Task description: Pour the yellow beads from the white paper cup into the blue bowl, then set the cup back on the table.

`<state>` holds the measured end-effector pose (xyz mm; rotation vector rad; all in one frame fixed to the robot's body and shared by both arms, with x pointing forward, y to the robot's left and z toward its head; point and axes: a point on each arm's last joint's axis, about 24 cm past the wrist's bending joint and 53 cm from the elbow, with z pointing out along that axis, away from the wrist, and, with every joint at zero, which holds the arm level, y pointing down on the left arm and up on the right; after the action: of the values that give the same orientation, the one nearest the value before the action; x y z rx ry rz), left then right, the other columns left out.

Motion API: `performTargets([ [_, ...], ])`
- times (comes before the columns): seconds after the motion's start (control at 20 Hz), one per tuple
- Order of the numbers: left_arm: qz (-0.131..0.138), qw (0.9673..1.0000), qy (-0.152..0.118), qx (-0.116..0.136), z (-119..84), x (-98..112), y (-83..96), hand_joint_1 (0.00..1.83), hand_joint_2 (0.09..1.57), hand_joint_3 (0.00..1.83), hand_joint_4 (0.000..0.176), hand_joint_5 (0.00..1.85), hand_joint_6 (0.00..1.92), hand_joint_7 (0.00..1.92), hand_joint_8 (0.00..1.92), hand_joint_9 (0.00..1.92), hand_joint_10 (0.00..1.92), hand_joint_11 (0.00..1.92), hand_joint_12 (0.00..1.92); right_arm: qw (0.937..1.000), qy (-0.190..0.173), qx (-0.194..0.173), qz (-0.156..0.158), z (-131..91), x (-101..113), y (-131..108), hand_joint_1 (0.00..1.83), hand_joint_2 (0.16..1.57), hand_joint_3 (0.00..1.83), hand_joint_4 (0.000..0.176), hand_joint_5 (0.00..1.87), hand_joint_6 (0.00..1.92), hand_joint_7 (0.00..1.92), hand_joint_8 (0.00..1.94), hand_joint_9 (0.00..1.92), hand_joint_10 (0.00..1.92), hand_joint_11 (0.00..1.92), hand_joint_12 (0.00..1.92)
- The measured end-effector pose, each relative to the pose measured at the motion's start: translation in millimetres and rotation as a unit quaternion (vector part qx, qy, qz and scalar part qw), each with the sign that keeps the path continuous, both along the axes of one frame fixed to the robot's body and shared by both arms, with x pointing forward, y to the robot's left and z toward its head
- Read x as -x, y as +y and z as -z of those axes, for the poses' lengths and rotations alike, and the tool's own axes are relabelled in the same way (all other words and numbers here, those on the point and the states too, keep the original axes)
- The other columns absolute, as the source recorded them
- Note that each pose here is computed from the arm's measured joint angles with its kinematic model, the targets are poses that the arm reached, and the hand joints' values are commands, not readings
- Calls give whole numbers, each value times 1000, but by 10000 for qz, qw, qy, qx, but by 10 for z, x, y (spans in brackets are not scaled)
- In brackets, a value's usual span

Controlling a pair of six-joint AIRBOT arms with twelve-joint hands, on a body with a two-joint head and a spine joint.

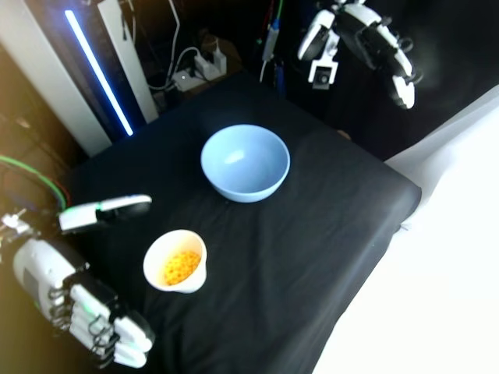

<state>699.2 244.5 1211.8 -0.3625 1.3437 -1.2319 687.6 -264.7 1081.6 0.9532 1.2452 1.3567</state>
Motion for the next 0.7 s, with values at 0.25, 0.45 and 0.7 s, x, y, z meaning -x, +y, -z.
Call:
performTargets([
  [0.25,12,10000,6,27,-3,2,-2,511,940,0,83,101,0,278,0,270,0,27,383,9997,190,116,-52,122,-44,13,772,730,5,71,63,7,169,1,133,2,94,60],
  [0.45,39,10000,10,38,2,6,-17,514,939,0,83,99,1,275,1,271,1,27,385,9993,310,215,-5,179,-101,-57,947,756,6,70,133,3,193,2,113,0,0,563],
  [0.7,63,10000,2,69,2,12,-33,538,927,0,98,120,7,287,4,264,3,37,388,9984,503,242,-35,323,-116,-17,906,748,0,69,165,4,220,2,80,0,0,528],
])
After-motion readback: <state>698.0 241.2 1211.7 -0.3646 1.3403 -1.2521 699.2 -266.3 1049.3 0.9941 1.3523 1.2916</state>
